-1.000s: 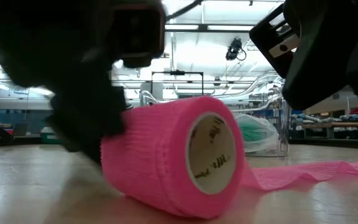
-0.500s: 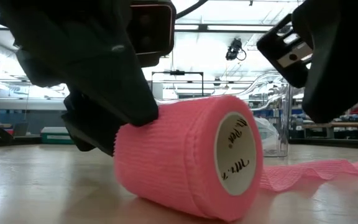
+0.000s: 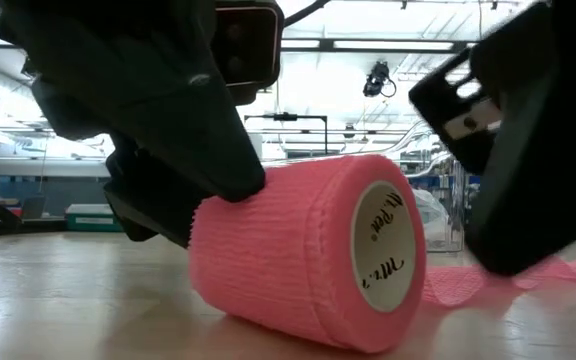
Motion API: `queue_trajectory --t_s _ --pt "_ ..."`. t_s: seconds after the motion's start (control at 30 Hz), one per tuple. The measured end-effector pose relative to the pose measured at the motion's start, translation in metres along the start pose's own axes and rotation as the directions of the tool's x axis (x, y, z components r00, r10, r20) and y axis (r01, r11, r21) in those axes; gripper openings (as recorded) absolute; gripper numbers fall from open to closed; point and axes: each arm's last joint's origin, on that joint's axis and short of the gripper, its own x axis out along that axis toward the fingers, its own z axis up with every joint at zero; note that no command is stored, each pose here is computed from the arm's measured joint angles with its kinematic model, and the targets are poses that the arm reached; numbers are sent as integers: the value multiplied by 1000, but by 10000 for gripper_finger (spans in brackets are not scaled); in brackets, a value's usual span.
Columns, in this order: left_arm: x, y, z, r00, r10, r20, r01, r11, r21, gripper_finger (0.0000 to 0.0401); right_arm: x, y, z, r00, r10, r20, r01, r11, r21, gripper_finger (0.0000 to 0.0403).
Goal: Roll bandage
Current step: Roll the pink bandage
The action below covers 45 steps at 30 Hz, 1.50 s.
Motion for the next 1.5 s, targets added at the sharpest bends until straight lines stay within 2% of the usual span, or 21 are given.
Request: queue_trajectory --t_s 0.2,0.33,0.43,0.57,0.63,0.8,0.97,1.07,1.17,1.3,1.4,1.5 --pt "0 -1 2 1000 1 32 -1 1000 2 221 6 -8 -1 999 -52 7 52 999 -12 98" --pt "0 -2 3 999 0 47 0 1000 4 198 7 -14 1 998 -70 8 70 997 -12 98" --pt "0 -2 3 998 -7 57 6 1000 13 153 8 -17 1 997 -75 1 75 997 -9 98" --pt "0 -4 4 998 -35 48 34 999 33 51 8 -18 1 997 -82 -1 82 996 -19 98" --pt "-1 -6 5 997 -50 54 49 998 34 21 8 -19 1 996 -85 -4 85 996 -23 98" --pt "-4 -8 10 994 -78 76 74 996 50 20 -6 -22 5 991 -116 -66 113 992 -52 93" --pt "-22 -19 23 985 -139 104 130 988 88 20 -47 -21 24 981 -177 -73 171 982 -78 85" --pt "-38 -30 34 966 -199 162 175 973 151 20 -74 -20 35 979 -192 -71 185 978 -92 83" --pt "-57 -41 45 939 -243 242 193 958 214 20 -100 -21 39 962 -265 -72 256 960 -110 83" --pt "-83 -52 57 902 -237 361 134 948 289 22 -141 -13 46 929 -368 24 369 925 -86 82" --pt "-99 -60 61 866 -200 458 46 944 325 22 -162 -3 51 914 -390 117 398 915 -60 82" --pt "-110 -65 63 824 -163 542 -38 939 341 22 -170 5 51 899 -403 171 417 907 -53 82"
